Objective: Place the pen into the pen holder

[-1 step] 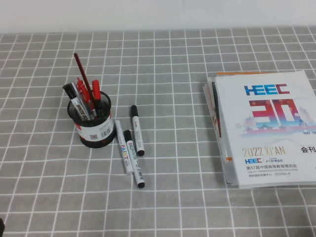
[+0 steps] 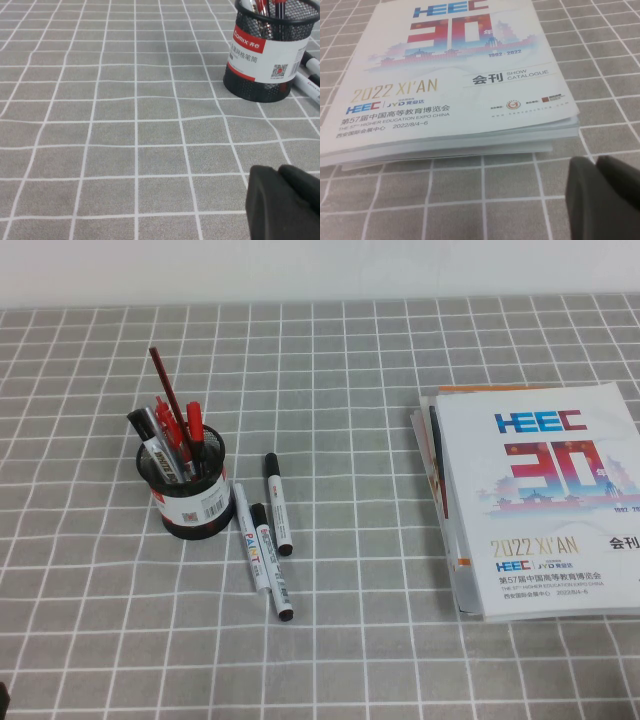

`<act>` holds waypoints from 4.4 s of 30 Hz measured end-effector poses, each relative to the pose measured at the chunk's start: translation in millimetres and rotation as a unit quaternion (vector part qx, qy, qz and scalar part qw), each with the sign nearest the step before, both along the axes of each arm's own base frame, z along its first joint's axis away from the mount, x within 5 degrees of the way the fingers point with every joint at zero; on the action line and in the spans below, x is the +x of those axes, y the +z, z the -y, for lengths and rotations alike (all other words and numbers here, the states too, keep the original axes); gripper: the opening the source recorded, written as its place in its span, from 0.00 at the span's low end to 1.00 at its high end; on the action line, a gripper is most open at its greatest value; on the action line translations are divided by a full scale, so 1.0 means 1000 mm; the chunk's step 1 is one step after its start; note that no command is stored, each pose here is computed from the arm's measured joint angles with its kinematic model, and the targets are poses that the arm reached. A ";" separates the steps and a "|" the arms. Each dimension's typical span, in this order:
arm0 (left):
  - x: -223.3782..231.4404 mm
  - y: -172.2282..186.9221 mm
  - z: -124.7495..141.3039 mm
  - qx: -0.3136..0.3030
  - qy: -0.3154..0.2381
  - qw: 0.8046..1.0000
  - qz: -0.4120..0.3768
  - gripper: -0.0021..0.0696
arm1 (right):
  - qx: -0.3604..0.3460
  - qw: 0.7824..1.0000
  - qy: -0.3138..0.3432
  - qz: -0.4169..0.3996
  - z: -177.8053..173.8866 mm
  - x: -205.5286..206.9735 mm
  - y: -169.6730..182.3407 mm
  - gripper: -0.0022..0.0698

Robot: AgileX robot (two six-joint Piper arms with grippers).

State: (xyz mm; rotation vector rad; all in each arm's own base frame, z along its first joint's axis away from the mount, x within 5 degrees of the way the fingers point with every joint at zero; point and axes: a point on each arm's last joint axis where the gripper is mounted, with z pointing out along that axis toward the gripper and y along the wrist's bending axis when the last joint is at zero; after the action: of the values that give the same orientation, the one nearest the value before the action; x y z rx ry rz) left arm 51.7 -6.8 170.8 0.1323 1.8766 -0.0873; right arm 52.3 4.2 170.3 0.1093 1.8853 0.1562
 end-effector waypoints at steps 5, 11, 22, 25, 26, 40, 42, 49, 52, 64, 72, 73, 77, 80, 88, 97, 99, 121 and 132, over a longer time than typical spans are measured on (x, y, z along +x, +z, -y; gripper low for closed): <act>0.000 0.000 0.000 0.000 0.000 1.000 0.000 0.02 | 0.000 1.000 0.000 0.000 0.000 0.000 0.000 0.01; 0.000 0.000 0.000 0.000 0.000 1.000 0.000 0.02 | 0.000 1.000 0.000 0.000 0.000 0.000 0.000 0.01; 0.000 0.000 0.000 0.000 0.000 1.000 0.000 0.02 | 0.031 1.000 0.002 -0.001 -0.002 0.000 0.000 0.01; 0.000 0.000 0.000 0.000 0.000 1.000 0.000 0.02 | 0.106 0.994 0.004 0.016 -0.006 0.001 0.005 0.01; 0.000 0.000 0.000 0.000 0.000 1.000 0.000 0.02 | 0.154 0.988 0.003 0.026 -0.008 0.001 0.007 0.01; 0.000 0.000 0.000 0.000 0.000 1.000 0.000 0.02 | 0.372 0.924 0.014 0.083 -0.015 0.002 0.026 0.01; 0.000 0.000 0.000 0.000 0.000 1.000 0.000 0.02 | 0.375 0.923 0.016 0.085 -0.015 0.002 0.026 0.01; 0.000 0.000 0.000 0.000 0.000 1.000 0.000 0.02 | 0.289 0.948 0.102 0.081 -0.028 -0.004 0.049 0.01; 0.000 0.000 0.000 0.000 0.000 1.000 0.000 0.02 | 0.225 0.964 0.138 0.044 -0.033 0.000 0.076 0.01; 0.000 0.000 0.000 0.000 0.000 1.000 0.000 0.02 | 0.088 0.917 0.249 -0.299 -0.049 0.081 0.157 0.01; 0.000 0.000 0.000 0.000 0.000 1.000 0.000 0.02 | -0.057 0.877 0.242 -0.411 -0.090 0.135 0.176 0.01; 0.000 0.000 0.000 0.000 0.000 1.000 0.000 0.02 | -0.080 0.873 0.243 -0.414 -0.100 0.140 0.177 0.01; 0.000 0.000 0.000 0.000 0.000 1.000 0.000 0.02 | -0.151 0.867 0.237 -0.410 -0.145 0.175 0.178 0.01; 0.000 0.000 0.000 0.000 0.000 1.000 0.000 0.02 | -0.168 0.862 0.248 -0.409 -0.175 0.194 0.174 0.01; 0.000 0.000 0.000 0.000 0.000 1.000 0.000 0.02 | -0.177 0.844 0.257 -0.436 -0.239 0.236 0.138 0.01; 0.000 0.000 0.000 0.000 0.000 1.000 0.000 0.02 | -0.189 0.832 0.279 -0.440 -0.294 0.268 0.101 0.01; 0.000 0.000 0.000 0.000 0.000 1.000 0.000 0.02 | -0.176 0.839 0.284 -0.430 -0.301 0.273 0.105 0.01; 0.000 0.000 0.000 0.000 0.000 1.000 0.000 0.02 | -0.111 0.856 0.308 -0.399 -0.331 0.302 0.096 0.14; 0.000 0.000 0.000 0.000 0.000 1.000 0.000 0.02 | -0.118 0.846 0.295 -0.429 -0.334 0.314 0.060 0.48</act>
State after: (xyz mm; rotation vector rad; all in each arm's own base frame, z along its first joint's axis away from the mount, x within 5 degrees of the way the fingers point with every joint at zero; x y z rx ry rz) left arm 51.7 -6.8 170.8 0.1323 1.8766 -0.0873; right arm 365.9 338.3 230.1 -0.6930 2.7699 0.3283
